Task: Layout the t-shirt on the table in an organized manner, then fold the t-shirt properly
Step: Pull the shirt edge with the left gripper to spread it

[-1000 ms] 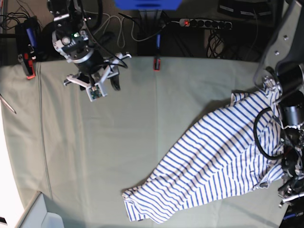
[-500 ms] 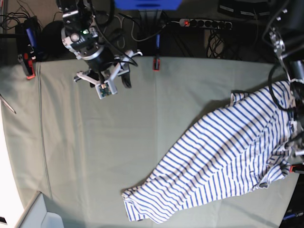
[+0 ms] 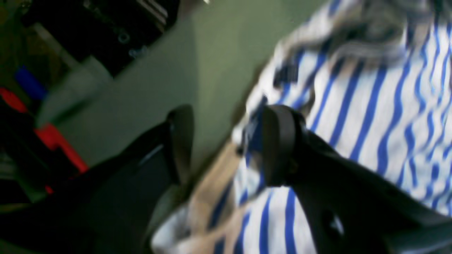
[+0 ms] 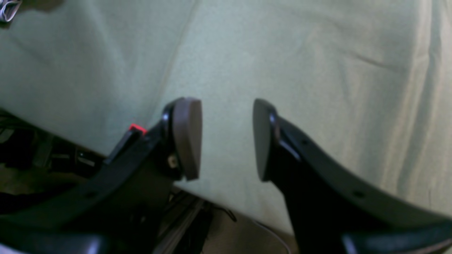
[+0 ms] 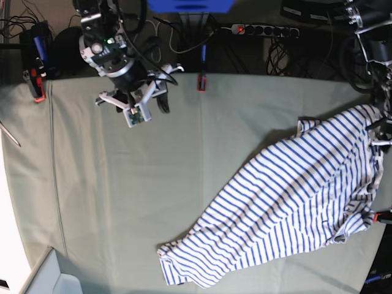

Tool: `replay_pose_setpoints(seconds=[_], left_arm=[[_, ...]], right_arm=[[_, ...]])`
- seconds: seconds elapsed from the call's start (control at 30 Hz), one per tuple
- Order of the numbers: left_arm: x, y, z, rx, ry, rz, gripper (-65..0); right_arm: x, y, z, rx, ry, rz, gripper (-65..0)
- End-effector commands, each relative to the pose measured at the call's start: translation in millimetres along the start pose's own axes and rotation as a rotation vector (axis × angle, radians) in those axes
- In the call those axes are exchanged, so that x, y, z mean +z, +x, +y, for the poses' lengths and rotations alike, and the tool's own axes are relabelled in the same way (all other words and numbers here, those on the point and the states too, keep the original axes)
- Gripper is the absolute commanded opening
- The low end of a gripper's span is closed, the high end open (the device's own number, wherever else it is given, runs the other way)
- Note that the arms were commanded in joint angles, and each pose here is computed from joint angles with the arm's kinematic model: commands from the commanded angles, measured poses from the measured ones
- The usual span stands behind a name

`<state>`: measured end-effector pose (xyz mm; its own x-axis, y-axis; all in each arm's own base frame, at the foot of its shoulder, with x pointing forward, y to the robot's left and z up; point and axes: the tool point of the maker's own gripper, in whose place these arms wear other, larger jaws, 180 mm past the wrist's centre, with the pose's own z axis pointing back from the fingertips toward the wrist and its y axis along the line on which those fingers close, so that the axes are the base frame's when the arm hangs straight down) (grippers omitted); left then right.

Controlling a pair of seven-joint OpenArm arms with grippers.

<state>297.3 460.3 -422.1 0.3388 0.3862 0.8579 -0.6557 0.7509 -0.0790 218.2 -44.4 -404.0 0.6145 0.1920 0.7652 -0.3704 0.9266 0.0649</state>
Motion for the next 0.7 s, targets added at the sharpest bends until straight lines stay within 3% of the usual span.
replay_pose_setpoints(seconds=[0.0,0.4,0.67], left_arm=[[-3,17,10,0.003,0.02,-0.036,-34.8],[-7,7,-6,0.046,0.006,-0.015,-34.7],[-10,-7,-46,-0.063,-0.083,0.024,-34.7]], right_arm=[[2,10,2,0.004,0.012,-0.04,-40.2],[2,10,3,0.002,0.013,-0.04,-40.2],[1,12,2,0.003,0.012,-0.043,-40.2]])
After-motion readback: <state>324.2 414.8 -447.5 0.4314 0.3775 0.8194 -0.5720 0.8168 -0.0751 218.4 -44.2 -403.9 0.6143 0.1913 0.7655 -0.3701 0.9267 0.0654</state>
